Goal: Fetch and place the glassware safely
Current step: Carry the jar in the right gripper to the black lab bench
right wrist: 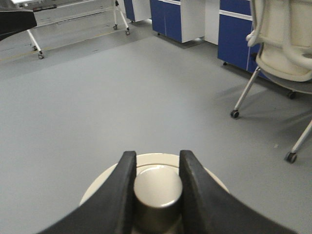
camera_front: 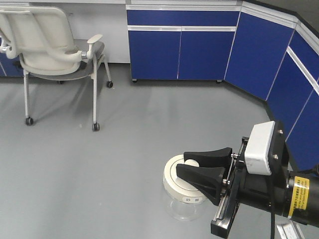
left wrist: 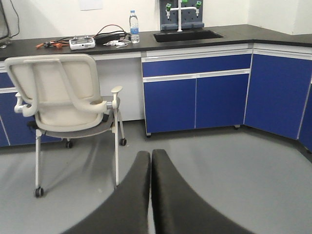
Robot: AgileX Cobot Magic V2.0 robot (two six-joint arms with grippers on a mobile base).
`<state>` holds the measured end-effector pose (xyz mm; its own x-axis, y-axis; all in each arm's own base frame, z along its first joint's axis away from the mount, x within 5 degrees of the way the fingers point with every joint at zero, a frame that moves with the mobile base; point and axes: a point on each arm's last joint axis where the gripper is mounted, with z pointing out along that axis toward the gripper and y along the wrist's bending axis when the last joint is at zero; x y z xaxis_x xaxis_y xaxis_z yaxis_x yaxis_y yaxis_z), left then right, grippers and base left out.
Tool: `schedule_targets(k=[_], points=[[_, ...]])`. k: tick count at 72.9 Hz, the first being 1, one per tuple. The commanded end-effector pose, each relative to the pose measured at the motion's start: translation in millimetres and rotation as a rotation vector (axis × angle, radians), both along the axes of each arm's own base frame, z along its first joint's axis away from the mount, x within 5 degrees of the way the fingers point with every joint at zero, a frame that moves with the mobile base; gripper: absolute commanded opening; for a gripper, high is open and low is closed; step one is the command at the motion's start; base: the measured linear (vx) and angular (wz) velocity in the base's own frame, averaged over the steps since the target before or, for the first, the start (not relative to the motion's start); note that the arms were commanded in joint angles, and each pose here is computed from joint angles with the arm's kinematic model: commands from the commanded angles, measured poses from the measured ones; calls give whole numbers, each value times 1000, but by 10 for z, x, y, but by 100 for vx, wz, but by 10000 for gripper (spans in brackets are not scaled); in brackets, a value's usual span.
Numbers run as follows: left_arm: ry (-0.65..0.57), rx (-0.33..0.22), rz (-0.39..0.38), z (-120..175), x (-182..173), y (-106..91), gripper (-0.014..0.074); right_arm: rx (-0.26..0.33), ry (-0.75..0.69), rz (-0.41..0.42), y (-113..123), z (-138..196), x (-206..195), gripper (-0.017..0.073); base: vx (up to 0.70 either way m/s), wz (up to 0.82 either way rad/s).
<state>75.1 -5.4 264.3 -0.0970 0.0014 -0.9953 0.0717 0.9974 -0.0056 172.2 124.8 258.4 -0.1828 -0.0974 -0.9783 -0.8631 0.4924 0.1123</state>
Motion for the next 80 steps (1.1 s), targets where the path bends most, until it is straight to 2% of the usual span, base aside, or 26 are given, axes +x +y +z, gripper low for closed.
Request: schedule_targets(k=[1,42,80], points=[[-88,-21,-2,151,8,-3,-7,94,-46,20,21,180,2,-1,55,-5],[-88,-21,-2,151,8,-3,-7,94,-46,19,21,180,2,-1,48,-13],[-88,-21,-2,151,8,-3,-7,95,-46,21,22,181,1,-1,30,-91]])
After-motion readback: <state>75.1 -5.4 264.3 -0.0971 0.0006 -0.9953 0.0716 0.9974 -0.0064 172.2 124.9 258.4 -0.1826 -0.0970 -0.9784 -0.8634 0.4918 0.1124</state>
